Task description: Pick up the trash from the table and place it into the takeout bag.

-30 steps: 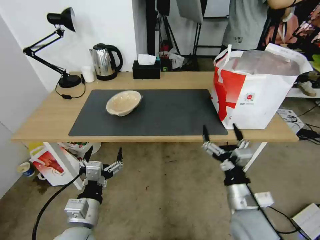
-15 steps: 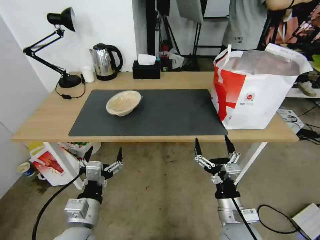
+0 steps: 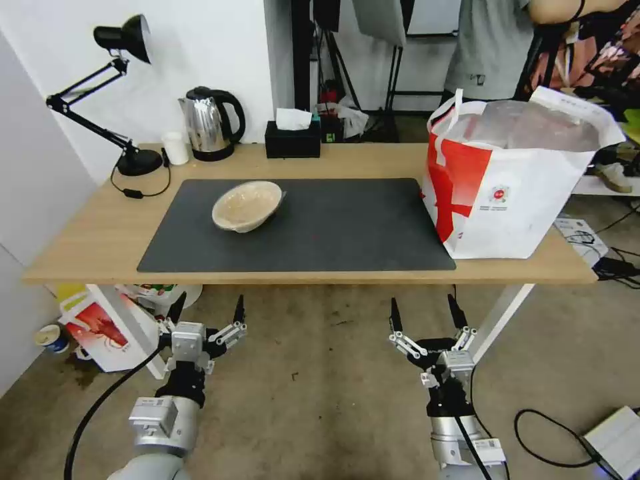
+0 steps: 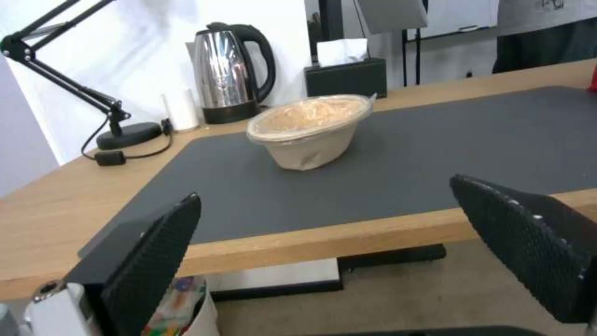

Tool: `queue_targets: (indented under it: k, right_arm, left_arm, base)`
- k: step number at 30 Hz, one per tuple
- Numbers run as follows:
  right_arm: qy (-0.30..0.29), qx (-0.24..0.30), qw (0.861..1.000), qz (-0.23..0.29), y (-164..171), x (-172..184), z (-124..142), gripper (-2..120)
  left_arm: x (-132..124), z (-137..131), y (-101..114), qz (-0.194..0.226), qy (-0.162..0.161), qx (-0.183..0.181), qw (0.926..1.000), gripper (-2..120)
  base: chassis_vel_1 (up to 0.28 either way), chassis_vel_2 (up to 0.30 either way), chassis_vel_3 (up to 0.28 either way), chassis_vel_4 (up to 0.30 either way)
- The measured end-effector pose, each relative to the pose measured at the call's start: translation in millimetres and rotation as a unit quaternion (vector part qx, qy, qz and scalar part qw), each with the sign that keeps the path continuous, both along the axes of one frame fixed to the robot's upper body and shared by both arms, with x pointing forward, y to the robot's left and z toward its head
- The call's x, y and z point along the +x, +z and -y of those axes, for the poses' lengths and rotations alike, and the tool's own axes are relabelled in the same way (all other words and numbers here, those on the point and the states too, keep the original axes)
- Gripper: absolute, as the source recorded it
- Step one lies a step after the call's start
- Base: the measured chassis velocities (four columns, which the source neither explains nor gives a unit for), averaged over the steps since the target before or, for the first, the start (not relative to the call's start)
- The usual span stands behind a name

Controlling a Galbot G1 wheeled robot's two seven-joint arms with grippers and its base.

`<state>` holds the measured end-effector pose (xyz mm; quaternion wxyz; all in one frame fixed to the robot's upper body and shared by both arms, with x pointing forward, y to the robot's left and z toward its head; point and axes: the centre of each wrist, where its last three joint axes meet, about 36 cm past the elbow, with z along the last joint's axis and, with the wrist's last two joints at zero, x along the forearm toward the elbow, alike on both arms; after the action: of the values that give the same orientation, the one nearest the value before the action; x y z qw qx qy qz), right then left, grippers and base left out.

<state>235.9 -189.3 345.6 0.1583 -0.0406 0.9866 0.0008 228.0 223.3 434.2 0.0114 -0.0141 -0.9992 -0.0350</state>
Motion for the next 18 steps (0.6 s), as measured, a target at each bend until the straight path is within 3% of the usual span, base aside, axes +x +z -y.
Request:
queue_targets:
  k: [18]
  right_arm:
    - [0.011,-0.009,1.000,0.011,7.2,4.6,4.3,100]
  left_arm:
    - [0.0,0.0,0.0,0.000,0.000,0.000,1.0000,100]
  base:
    - [0.000,0.000,0.000,0.000]
